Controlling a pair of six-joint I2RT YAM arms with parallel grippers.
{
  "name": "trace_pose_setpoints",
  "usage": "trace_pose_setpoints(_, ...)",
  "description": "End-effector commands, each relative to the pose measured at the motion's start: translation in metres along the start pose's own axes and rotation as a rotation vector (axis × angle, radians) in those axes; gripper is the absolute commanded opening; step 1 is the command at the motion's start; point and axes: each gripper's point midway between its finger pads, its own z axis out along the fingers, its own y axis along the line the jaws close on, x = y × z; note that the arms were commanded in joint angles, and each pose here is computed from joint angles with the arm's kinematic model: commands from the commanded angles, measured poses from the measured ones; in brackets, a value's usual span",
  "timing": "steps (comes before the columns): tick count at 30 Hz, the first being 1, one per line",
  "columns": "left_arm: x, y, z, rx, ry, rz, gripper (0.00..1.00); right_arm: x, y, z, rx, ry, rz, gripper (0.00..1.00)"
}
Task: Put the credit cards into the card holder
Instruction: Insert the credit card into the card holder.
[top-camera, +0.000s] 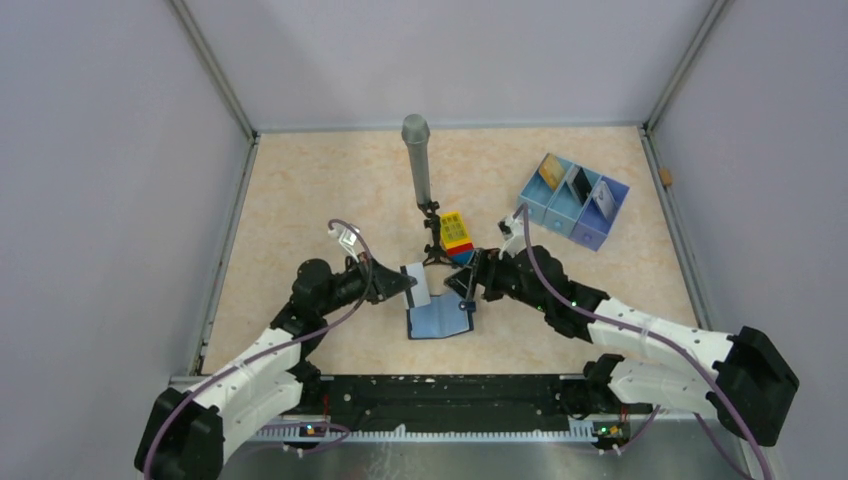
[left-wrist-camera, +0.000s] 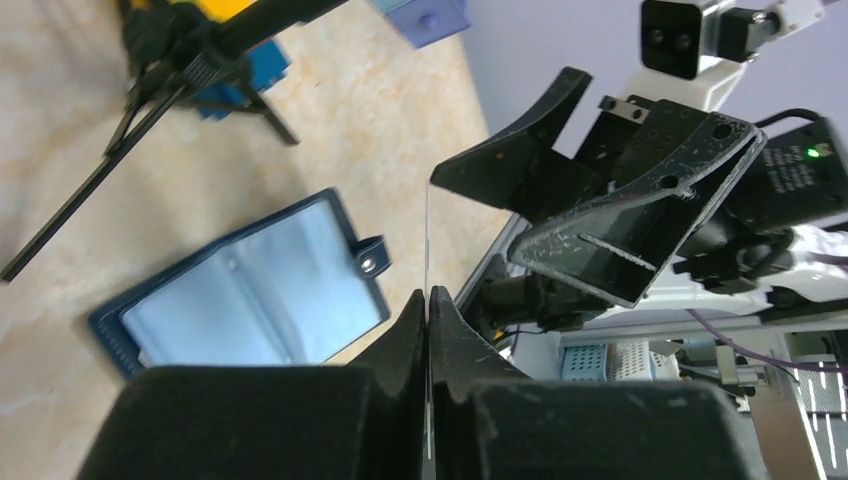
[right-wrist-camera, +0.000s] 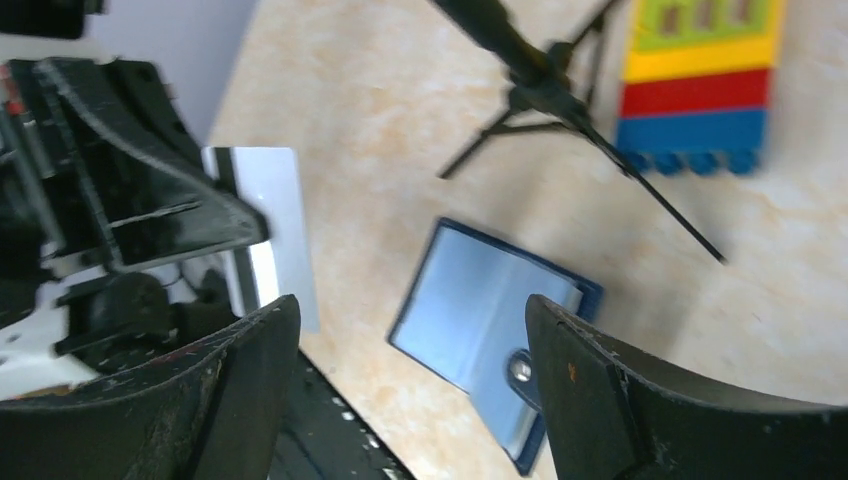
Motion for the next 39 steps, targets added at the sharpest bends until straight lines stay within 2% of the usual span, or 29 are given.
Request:
trace_pose_setpoints(1, 0.001, 0.012, 0.006, -0.05, 0.036, 0.021, 0.0, 0.024, -0.052, -0.015, 0.28, 0.043, 0.049, 0.82)
trace_pose_setpoints(7, 0.016, 0.035, 0.011, -0.103, 0.109, -0.002, 0.0, 0.052, -0.061, -0.011, 0.349, 0.123, 0.065, 0.77)
trace_pose_setpoints(11, 0.022, 0.044, 0.014, -0.115, 0.132, -0.021, 0.0, 0.066, -0.06, -0.003, 0.401, 0.176, 0.037, 0.71)
trace_pose_setpoints(16, 0.027, 0.051, 0.016, -0.125, 0.144, -0.031, 0.0, 0.079, -0.07, 0.001, 0.501, 0.223, 0.003, 0.69)
trace_pose_setpoints(21, 0.03, 0.056, 0.017, -0.127, 0.153, -0.041, 0.0, 0.084, -0.064, 0.007, 0.465, 0.233, 0.019, 0.64)
trace_pose_setpoints(30, 0.04, 0.064, 0.025, -0.116, 0.171, -0.082, 0.0, 0.09, -0.073, 0.006, 0.515, 0.254, 0.026, 0.44)
trace_pose_setpoints(36, 0.041, 0.062, 0.035, -0.089, 0.132, -0.133, 0.0, 0.093, -0.08, 0.004, 0.551, 0.253, 0.04, 0.31)
trace_pose_setpoints(39, 0.051, 0.063, 0.043, -0.096, 0.16, -0.134, 0.0, 0.095, -0.082, 0.003, 0.559, 0.258, 0.041, 0.26)
